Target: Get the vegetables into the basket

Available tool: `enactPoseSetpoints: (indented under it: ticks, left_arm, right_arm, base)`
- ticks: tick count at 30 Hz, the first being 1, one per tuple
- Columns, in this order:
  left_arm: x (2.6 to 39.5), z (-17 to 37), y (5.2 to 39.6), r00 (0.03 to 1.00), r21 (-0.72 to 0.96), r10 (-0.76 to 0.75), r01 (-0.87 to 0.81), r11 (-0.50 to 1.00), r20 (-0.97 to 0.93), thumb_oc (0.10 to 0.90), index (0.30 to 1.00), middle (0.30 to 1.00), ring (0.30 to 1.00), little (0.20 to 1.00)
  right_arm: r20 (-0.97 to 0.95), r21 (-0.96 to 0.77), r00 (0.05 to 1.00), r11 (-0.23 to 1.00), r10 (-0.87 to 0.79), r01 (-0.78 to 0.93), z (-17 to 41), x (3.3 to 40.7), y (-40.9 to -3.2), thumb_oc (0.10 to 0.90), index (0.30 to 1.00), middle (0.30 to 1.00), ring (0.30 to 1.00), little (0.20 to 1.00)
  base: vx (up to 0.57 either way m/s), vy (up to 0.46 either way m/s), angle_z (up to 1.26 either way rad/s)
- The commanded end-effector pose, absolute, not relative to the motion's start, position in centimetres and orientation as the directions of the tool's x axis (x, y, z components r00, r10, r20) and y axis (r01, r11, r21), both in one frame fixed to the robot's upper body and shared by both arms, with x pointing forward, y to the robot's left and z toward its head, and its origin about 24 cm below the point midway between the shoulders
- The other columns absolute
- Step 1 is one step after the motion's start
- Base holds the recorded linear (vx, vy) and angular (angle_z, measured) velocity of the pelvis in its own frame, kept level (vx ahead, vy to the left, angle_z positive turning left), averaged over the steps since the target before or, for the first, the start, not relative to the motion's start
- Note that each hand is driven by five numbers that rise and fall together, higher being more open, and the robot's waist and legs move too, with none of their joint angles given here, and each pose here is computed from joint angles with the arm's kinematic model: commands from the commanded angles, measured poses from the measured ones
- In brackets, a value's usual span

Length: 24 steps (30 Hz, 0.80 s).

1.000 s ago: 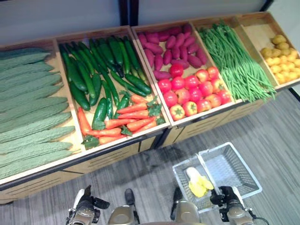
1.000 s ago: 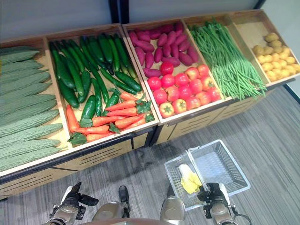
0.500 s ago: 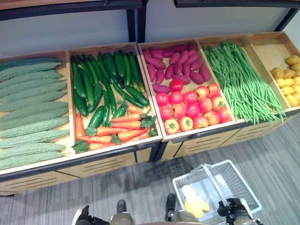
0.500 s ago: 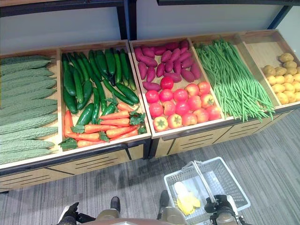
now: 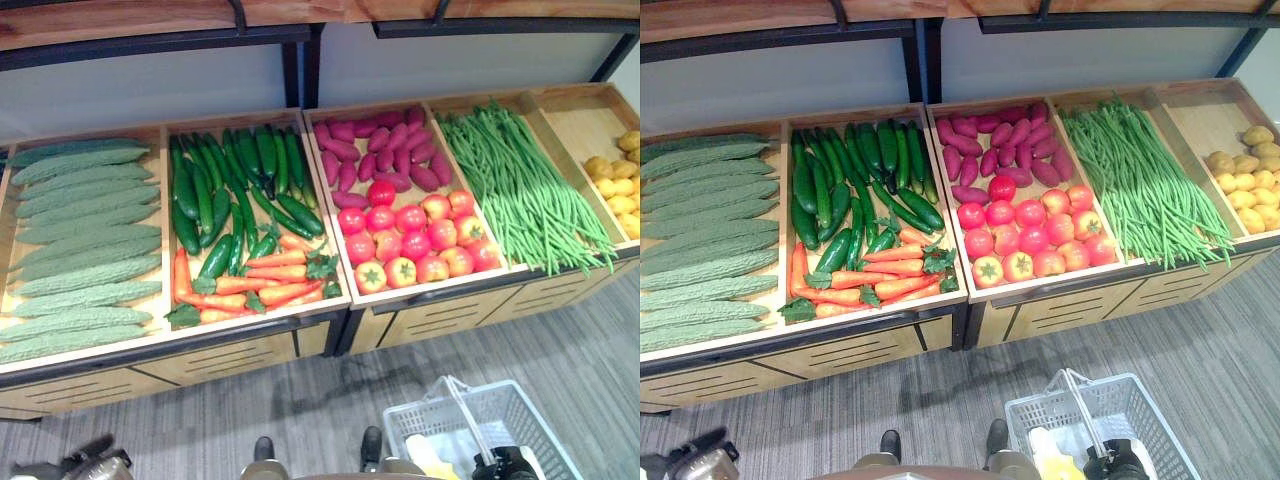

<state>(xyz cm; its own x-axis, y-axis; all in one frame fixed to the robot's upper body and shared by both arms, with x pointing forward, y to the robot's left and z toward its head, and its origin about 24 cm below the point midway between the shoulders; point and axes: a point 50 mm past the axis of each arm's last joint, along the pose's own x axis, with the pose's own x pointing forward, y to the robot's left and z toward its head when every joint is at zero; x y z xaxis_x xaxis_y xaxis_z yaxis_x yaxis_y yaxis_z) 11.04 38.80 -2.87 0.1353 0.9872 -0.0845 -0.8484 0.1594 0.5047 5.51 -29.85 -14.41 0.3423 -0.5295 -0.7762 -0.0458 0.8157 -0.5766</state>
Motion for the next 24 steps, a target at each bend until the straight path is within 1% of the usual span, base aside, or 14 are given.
enactPoseSetpoints:
  ticks: [1,2,5,7,9,10,11,12,14,16,17,19,22,24]
  left_arm:
    - [14.1,4.5,41.6,0.22,0.571,0.901,-0.82,-0.036,0.373,0.9,1.0,1.0,1.0,1.0]
    - [14.1,4.5,41.6,0.222,0.573,0.9,-0.819,-0.037,0.375,0.9,1.0,1.0,1.0,1.0]
    - [18.1,9.4,39.9,0.418,0.584,0.709,-0.812,0.01,0.568,0.9,1.0,1.0,1.0,1.0]
    - [18.9,10.3,39.4,0.455,0.584,0.667,-0.811,0.036,0.59,0.9,1.0,1.0,1.0,1.0]
    - [20.5,11.9,37.9,0.569,0.612,0.538,-0.782,0.119,0.622,0.9,1.0,1.0,1.0,1.0]
    - [21.2,13.1,37.3,0.658,0.662,0.422,-0.731,0.162,0.623,0.9,1.0,1.0,1.0,1.0]
    - [21.7,14.1,36.9,0.696,0.691,0.354,-0.704,0.164,0.625,0.9,1.0,1.0,1.0,1.0]
    - [21.7,14.1,37.0,0.697,0.692,0.352,-0.703,0.164,0.625,0.9,1.0,1.0,1.0,1.0]
    - [23.2,15.0,35.4,0.782,0.744,0.227,-0.623,0.243,0.581,0.9,1.0,1.0,1.0,1.0]
    - [23.5,15.0,35.2,0.796,0.751,0.214,-0.605,0.265,0.566,0.9,1.0,1.0,1.0,1.0]
    - [24.7,15.7,33.9,0.842,0.776,0.13,-0.534,0.336,0.523,0.9,1.0,1.0,1.0,1.0]
    - [25.0,16.3,33.7,0.858,0.792,0.088,-0.503,0.345,0.506,0.9,1.0,1.0,1.0,1.0]
    - [26.3,17.4,31.9,0.919,0.898,-0.115,-0.333,0.287,0.377,0.9,1.0,1.0,1.0,1.0]
    - [26.9,17.6,31.0,0.919,0.909,-0.164,-0.305,0.285,0.359,0.9,1.0,1.0,1.0,1.0]
  right_arm:
    - [-0.668,-0.656,0.431,0.753,-0.606,0.043,-12.8,8.2,-31.9,0.4,0.3,0.3,0.3,0.3]
    - [-0.669,-0.655,0.431,0.754,-0.606,0.043,-12.8,8.2,-31.8,0.4,0.3,0.3,0.3,0.3]
    - [-0.673,-0.653,0.429,0.756,-0.603,0.039,-12.8,8.2,-32.0,0.4,0.3,0.3,0.3,0.3]
    - [-0.669,-0.654,0.436,0.756,-0.601,0.038,-12.7,8.5,-32.1,0.4,0.3,0.3,0.3,0.3]
    - [-0.66,-0.655,0.456,0.754,-0.597,0.038,-12.4,9.1,-32.3,0.4,0.3,0.3,0.3,0.3]
    - [-0.65,-0.654,0.48,0.755,-0.589,0.041,-12.1,9.8,-32.5,0.4,0.3,0.3,0.3,0.3]
    - [-0.645,-0.654,0.495,0.756,-0.582,0.037,-11.9,10.2,-32.6,0.4,0.3,0.3,0.3,0.3]
    - [-0.646,-0.652,0.495,0.757,-0.581,0.037,-11.9,10.1,-32.5,0.4,0.3,0.3,0.3,0.3]
    - [-0.639,-0.647,0.532,0.762,-0.556,0.019,-11.7,11.1,-32.4,0.4,0.3,0.3,0.3,0.3]
    - [-0.637,-0.646,0.539,0.763,-0.551,0.017,-11.6,11.3,-32.4,0.4,0.3,0.3,0.3,0.3]
    - [-0.641,-0.646,0.559,0.763,-0.526,-0.022,-11.4,11.7,-32.3,0.4,0.3,0.3,0.3,0.3]
    - [-0.641,-0.648,0.558,0.761,-0.528,-0.025,-11.3,11.6,-32.5,0.4,0.3,0.3,0.3,0.3]
    - [-0.636,-0.656,0.569,0.754,-0.521,-0.043,-11.0,12.0,-33.0,0.4,0.3,0.3,0.3,0.3]
    - [-0.631,-0.654,0.584,0.755,-0.51,-0.048,-10.9,12.4,-32.9,0.4,0.3,0.3,0.3,0.3]
  base:
    - [0.01,0.025,0.08]
    - [-0.01,0.031,0.08]
    - [-0.01,0.035,0.04]
    - [0.0,0.0,0.0]
    - [-0.01,0.023,0.0]
    - [-0.02,0.053,0.0]
    - [-0.01,0.041,-0.01]
    - [-0.01,0.045,-0.04]
    - [-0.01,0.044,-0.07]
    - [-0.01,0.024,-0.11]
    - [-0.01,0.039,-0.16]
    - [0.0,0.027,-0.19]
    - [0.02,0.032,-0.14]
    - [0.01,0.024,-0.08]
